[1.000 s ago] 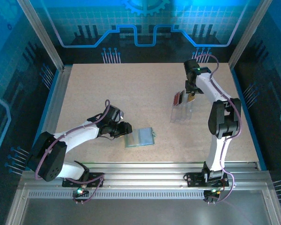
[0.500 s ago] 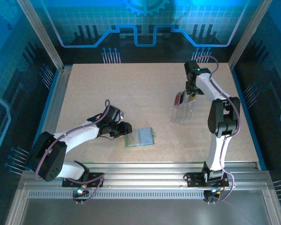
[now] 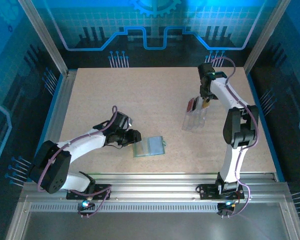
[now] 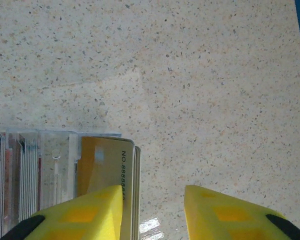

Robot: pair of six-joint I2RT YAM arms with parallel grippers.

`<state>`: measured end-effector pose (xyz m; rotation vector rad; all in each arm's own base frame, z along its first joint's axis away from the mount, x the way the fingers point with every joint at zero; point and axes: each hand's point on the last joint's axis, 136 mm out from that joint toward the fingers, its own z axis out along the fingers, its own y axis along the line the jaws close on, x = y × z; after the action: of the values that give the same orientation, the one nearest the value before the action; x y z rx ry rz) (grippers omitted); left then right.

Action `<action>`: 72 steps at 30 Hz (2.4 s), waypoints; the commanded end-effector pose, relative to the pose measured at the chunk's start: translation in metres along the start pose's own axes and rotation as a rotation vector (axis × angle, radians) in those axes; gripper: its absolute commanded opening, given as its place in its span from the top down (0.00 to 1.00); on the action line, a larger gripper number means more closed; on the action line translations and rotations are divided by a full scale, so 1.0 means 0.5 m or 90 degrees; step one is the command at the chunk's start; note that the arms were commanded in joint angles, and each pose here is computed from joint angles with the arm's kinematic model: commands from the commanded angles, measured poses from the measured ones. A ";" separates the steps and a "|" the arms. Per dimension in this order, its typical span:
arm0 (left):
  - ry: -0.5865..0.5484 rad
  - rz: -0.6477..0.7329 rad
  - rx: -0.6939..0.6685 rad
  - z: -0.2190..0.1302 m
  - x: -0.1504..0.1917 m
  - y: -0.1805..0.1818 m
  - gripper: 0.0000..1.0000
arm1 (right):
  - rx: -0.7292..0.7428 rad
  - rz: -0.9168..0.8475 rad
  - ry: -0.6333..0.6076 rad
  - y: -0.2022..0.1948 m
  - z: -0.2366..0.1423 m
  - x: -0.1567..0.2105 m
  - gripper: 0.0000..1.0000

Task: Put the credit cards into the card holder
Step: Pick up the credit card from the storage box.

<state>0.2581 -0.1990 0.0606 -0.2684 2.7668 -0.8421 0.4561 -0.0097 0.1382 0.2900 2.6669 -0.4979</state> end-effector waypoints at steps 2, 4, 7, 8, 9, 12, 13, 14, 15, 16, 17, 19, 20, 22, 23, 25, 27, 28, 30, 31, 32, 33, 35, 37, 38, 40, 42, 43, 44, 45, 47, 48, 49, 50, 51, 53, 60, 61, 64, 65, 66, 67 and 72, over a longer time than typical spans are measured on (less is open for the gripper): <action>0.000 0.024 0.016 -0.010 -0.011 -0.028 0.58 | -0.012 0.009 0.009 -0.014 -0.010 0.007 0.58; -0.006 0.033 0.028 -0.019 -0.022 -0.046 0.63 | -0.019 0.007 0.015 -0.008 -0.005 0.008 0.57; -0.018 0.058 0.055 -0.031 -0.041 -0.094 0.70 | -0.025 0.006 0.025 -0.002 0.006 0.011 0.57; -0.019 0.071 0.064 -0.031 -0.048 -0.115 0.70 | -0.025 0.007 0.028 -0.002 0.010 0.013 0.58; -0.017 0.081 0.072 -0.029 -0.056 -0.133 0.72 | -0.026 0.008 0.029 -0.002 0.012 0.013 0.58; 0.008 0.108 0.122 -0.006 -0.073 -0.205 0.77 | -0.027 0.013 0.036 -0.004 0.019 0.016 0.58; 0.015 0.118 0.139 0.005 -0.080 -0.232 0.77 | -0.028 0.015 0.040 -0.006 0.021 0.019 0.59; 0.023 0.131 0.150 0.018 -0.085 -0.259 0.77 | -0.032 0.017 0.042 -0.005 0.022 0.020 0.59; 0.027 0.147 0.160 0.028 -0.090 -0.284 0.77 | -0.036 0.018 0.043 -0.003 0.023 0.023 0.59; 0.037 0.162 0.172 0.043 -0.095 -0.313 0.77 | -0.039 0.019 0.046 -0.002 0.025 0.025 0.59; 0.048 0.173 0.186 0.060 -0.099 -0.341 0.77 | -0.040 0.019 0.047 -0.001 0.026 0.026 0.59; 0.071 0.192 0.212 0.096 -0.102 -0.391 0.77 | -0.040 0.018 0.053 -0.001 0.031 0.032 0.59; 0.080 0.200 0.225 0.113 -0.103 -0.416 0.77 | -0.042 0.019 0.054 -0.001 0.032 0.032 0.59; 0.097 0.205 0.240 0.150 -0.103 -0.450 0.77 | -0.043 0.022 0.055 -0.004 0.032 0.033 0.60; 0.105 0.206 0.251 0.169 -0.103 -0.466 0.77 | -0.047 0.023 0.055 -0.004 0.031 0.033 0.59; 0.119 0.203 0.263 0.201 -0.106 -0.487 0.80 | -0.048 0.027 0.057 -0.005 0.031 0.034 0.59; 0.133 0.193 0.270 0.229 -0.112 -0.499 0.84 | -0.052 0.028 0.061 -0.004 0.033 0.038 0.59; 0.136 0.188 0.272 0.243 -0.116 -0.502 0.87 | -0.053 0.030 0.063 -0.005 0.034 0.038 0.59; 0.138 0.183 0.271 0.262 -0.124 -0.506 0.92 | -0.056 0.029 0.065 -0.002 0.035 0.041 0.59; 0.138 0.183 0.270 0.271 -0.128 -0.507 0.93 | -0.058 0.029 0.066 -0.002 0.036 0.042 0.59; 0.140 0.180 0.268 0.280 -0.130 -0.507 0.95 | -0.058 0.030 0.065 -0.002 0.035 0.043 0.60; 0.143 0.177 0.266 0.289 -0.131 -0.507 0.96 | -0.059 0.029 0.065 -0.001 0.035 0.043 0.60; 0.151 0.167 0.262 0.308 -0.133 -0.501 0.98 | -0.060 0.029 0.066 -0.002 0.035 0.044 0.60; 0.158 0.157 0.257 0.326 -0.130 -0.493 0.99 | -0.060 0.030 0.067 -0.003 0.037 0.044 0.60; 0.159 0.155 0.255 0.332 -0.130 -0.489 1.00 | -0.060 0.030 0.068 -0.002 0.037 0.044 0.59; 0.162 0.152 0.250 0.342 -0.127 -0.482 1.00 | -0.062 0.031 0.068 -0.003 0.037 0.043 0.59; 0.163 0.149 0.243 0.352 -0.126 -0.472 1.00 | -0.061 0.030 0.068 -0.004 0.037 0.044 0.59; 0.163 0.149 0.239 0.357 -0.125 -0.468 1.00 | -0.060 0.031 0.068 -0.004 0.036 0.043 0.59; 0.165 0.144 0.234 0.363 -0.124 -0.461 1.00 | -0.059 0.030 0.068 -0.005 0.036 0.043 0.59; 0.169 0.142 0.232 0.369 -0.121 -0.457 1.00 | -0.058 0.031 0.070 -0.005 0.038 0.045 0.59; 0.173 0.138 0.227 0.379 -0.118 -0.448 1.00 | -0.057 0.032 0.070 -0.007 0.037 0.044 0.59; 0.173 0.136 0.224 0.384 -0.118 -0.444 1.00 | -0.056 0.031 0.070 -0.007 0.038 0.044 0.59; 0.173 0.135 0.218 0.389 -0.118 -0.438 1.00 | -0.053 0.031 0.071 -0.009 0.039 0.045 0.59; 0.175 0.133 0.211 0.394 -0.117 -0.433 1.00 | -0.053 0.031 0.071 -0.010 0.038 0.044 0.59; 0.176 0.131 0.203 0.398 -0.116 -0.426 1.00 | -0.051 0.031 0.072 -0.011 0.039 0.044 0.59; 0.174 0.125 0.189 0.405 -0.117 -0.412 1.00 | -0.048 0.033 0.069 -0.015 0.037 0.042 0.59; 0.168 0.103 0.161 0.421 -0.119 -0.376 0.99 | -0.032 0.036 0.058 -0.032 0.026 0.035 0.59; 0.168 0.100 0.159 0.423 -0.118 -0.374 0.99 | -0.030 0.035 0.055 -0.034 0.023 0.032 0.59; 0.167 0.092 0.152 0.430 -0.118 -0.364 0.99 | -0.025 0.036 0.054 -0.038 0.020 0.031 0.60; 0.167 0.088 0.148 0.432 -0.118 -0.359 0.99 | -0.025 0.036 0.053 -0.039 0.017 0.030 0.60; 0.168 0.087 0.147 0.433 -0.117 -0.358 1.00 | -0.025 0.037 0.051 -0.040 0.015 0.029 0.61; 0.167 0.084 0.145 0.434 -0.119 -0.355 0.99 | -0.025 0.038 0.049 -0.042 0.012 0.029 0.61; 0.162 0.082 0.139 0.437 -0.122 -0.352 0.99 | -0.021 0.039 0.039 -0.052 -0.004 0.026 0.64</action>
<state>0.3997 -0.4675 0.0570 0.1949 2.6881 -1.3760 0.4460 -0.0170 0.1225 0.3414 2.7408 -0.3855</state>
